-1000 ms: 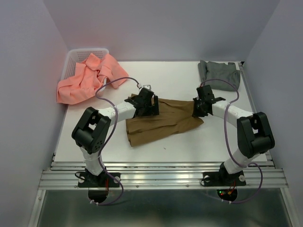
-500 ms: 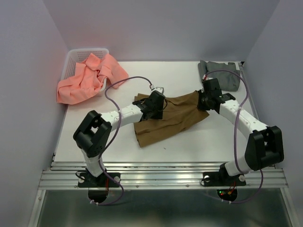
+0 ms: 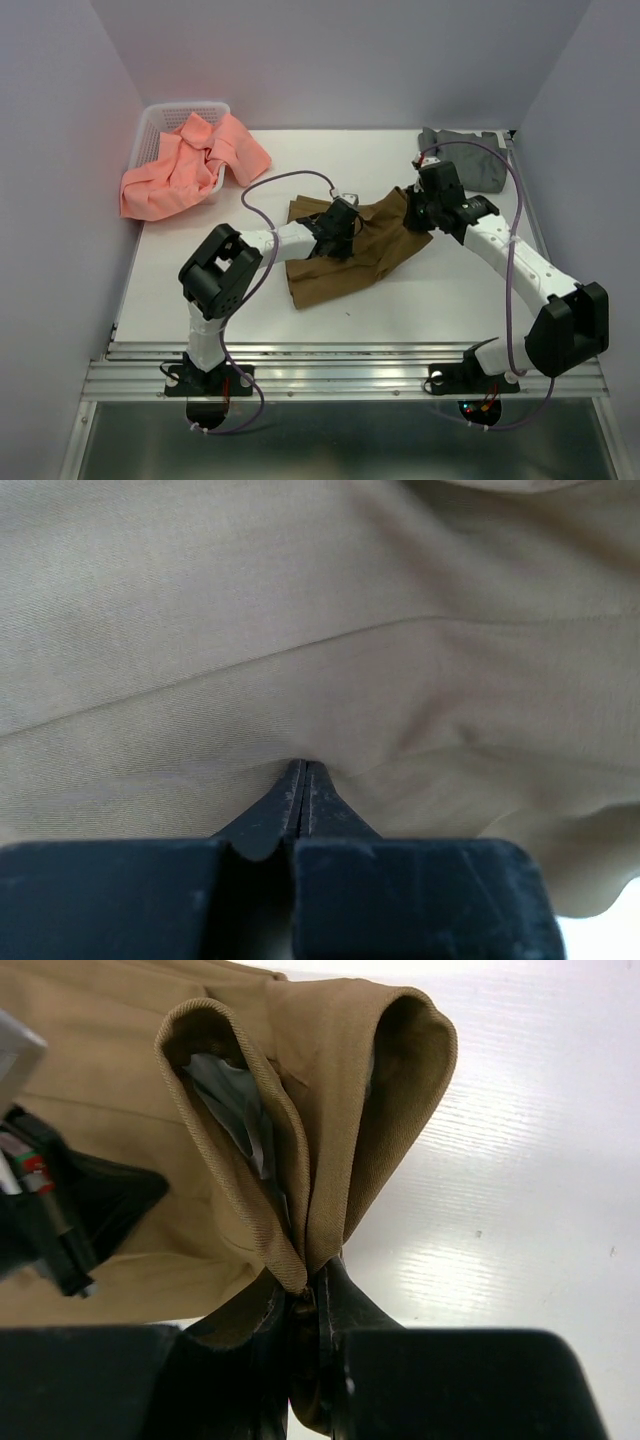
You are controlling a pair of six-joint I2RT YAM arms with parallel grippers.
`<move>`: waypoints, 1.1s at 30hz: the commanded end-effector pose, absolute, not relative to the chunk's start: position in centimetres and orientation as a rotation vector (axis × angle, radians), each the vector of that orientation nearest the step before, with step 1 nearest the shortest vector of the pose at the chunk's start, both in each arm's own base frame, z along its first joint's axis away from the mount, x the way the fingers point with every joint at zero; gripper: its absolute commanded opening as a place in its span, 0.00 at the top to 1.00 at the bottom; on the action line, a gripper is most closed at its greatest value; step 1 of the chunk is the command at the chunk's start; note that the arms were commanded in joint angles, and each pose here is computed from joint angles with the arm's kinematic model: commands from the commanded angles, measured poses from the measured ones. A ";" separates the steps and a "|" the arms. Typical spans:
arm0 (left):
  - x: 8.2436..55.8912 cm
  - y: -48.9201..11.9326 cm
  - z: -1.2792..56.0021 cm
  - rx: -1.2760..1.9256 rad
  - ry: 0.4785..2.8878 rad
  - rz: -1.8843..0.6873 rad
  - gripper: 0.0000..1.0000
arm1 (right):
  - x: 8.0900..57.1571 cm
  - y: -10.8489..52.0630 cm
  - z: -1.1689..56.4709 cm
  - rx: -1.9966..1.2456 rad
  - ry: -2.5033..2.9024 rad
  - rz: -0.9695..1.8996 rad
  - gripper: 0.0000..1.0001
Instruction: Fold and stack the skirts
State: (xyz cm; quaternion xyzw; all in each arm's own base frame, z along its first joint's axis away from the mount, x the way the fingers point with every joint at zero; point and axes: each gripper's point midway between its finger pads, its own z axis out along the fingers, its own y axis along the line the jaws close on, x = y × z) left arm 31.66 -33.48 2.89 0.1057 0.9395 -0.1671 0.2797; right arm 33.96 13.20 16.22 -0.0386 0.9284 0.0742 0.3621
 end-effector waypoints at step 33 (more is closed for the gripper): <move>31.9 -34.5 7.1 0.015 2.412 -0.634 1.00 | 33.4 25.9 17.1 0.237 2.391 0.573 0.99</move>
